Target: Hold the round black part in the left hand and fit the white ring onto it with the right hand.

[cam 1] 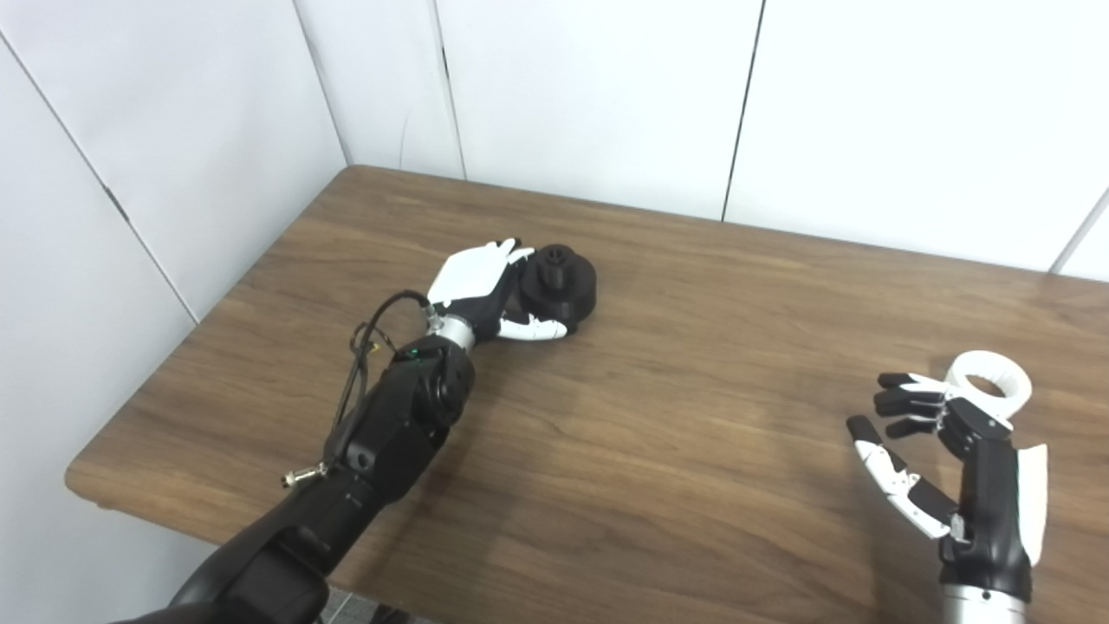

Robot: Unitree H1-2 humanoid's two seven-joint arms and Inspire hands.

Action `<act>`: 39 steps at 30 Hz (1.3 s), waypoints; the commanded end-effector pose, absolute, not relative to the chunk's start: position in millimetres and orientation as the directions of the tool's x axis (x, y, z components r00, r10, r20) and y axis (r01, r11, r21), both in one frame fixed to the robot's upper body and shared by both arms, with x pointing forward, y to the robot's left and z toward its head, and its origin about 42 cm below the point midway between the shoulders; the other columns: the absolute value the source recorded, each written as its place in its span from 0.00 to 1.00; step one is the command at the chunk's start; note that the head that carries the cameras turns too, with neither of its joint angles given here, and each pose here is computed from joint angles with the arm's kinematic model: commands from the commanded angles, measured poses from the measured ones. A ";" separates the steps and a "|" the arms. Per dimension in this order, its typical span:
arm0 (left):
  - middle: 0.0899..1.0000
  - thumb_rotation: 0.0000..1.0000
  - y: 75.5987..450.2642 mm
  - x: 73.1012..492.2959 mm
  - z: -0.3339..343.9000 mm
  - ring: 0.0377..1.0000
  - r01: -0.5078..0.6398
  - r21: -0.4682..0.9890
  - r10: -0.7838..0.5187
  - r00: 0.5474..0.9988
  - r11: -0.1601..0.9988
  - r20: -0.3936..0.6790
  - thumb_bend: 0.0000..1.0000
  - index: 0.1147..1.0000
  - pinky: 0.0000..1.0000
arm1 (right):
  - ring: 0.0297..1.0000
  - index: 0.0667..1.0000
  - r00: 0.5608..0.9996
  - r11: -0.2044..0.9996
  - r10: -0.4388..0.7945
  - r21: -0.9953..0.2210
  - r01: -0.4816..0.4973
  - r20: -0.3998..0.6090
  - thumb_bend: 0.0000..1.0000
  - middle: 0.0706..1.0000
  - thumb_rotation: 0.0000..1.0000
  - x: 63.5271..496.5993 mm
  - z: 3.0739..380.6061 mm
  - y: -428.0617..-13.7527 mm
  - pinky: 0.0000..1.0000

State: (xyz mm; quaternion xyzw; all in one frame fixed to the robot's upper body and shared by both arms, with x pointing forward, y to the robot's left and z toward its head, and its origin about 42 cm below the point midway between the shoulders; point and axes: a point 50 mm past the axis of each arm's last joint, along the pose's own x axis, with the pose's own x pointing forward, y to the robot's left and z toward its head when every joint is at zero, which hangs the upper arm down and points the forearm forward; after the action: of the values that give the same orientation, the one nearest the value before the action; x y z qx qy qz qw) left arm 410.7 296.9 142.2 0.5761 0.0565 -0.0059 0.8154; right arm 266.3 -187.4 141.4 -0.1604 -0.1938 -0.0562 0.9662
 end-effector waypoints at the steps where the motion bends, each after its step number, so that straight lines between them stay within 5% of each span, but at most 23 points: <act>1: 1.00 0.60 290.6 422.3 162.3 1.00 0.017 0.943 0.022 0.999 0.333 -0.026 1.00 0.87 1.00 | 0.53 0.46 0.938 0.940 -0.063 -0.296 0.171 0.341 0.50 0.61 0.15 251.4 126.4 -192.4 0.44; 14: 1.00 0.30 288.2 422.2 158.3 1.00 -0.116 0.902 0.062 0.993 0.415 0.099 0.84 0.57 1.00 | 0.52 0.46 0.934 0.936 -0.064 -0.302 0.178 0.352 0.50 0.60 0.15 250.0 127.8 -195.1 0.43; 39: 1.00 0.31 277.1 408.3 153.1 1.00 -0.114 0.873 0.023 0.993 0.473 0.117 0.85 0.56 1.00 | 0.51 0.46 0.932 0.937 -0.057 -0.304 0.175 0.358 0.50 0.60 0.15 250.8 128.9 -194.6 0.41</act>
State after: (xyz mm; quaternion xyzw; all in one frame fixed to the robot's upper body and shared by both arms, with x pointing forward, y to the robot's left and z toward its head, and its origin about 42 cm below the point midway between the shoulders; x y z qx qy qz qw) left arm 405.4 282.9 140.6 0.5149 -0.0206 0.0410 0.8560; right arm 265.1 -187.8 141.7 -0.1622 -0.1946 -0.0568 0.9657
